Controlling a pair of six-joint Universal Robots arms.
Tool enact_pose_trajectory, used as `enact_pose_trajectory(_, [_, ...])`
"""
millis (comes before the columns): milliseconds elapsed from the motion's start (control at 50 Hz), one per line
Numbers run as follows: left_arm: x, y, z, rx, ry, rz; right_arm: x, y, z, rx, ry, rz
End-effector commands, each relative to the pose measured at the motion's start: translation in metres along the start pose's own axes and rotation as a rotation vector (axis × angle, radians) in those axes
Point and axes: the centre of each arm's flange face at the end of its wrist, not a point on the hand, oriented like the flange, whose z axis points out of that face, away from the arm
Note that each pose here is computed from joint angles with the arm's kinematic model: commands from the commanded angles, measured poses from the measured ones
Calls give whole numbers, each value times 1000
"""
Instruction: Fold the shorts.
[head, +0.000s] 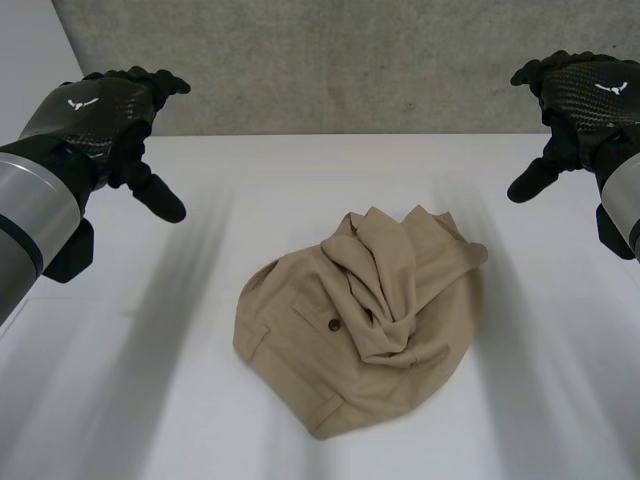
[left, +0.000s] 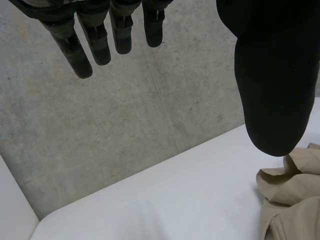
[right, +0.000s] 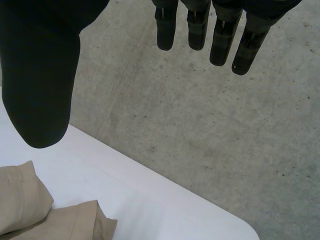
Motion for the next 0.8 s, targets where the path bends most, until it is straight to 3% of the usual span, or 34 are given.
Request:
enact_pose_trajectory(20, [2, 4, -1, -4, 8, 1, -2, 2, -1, -7, -21, -7])
enact_pose_trajectory(140, [8, 26, 6, -58, 28, 8, -14, 27, -7, -87, -139, -161])
enact_pose_trajectory(220, [13, 68, 17, -191, 48, 17, -18, 56, -14, -163, -213, -263])
enact_pose_trajectory(320, [34, 124, 19, -352, 110, 41, -20, 89, -15, -222, -243, -272])
enact_pose_trajectory(480, [45, 167, 40, -386, 123, 44, -20, 110, -12, -261, -247, -273])
enact_pose_trajectory(620, [52, 186, 48, -423, 136, 50, -22, 114, -14, -271, -255, -272])
enact_pose_trajectory(740, [46, 177, 61, -387, 100, 52, -21, 113, -12, -263, -246, -273])
enact_pose_trajectory(800, [24, 153, 80, -305, -5, 47, -20, 113, -12, -262, -244, -273])
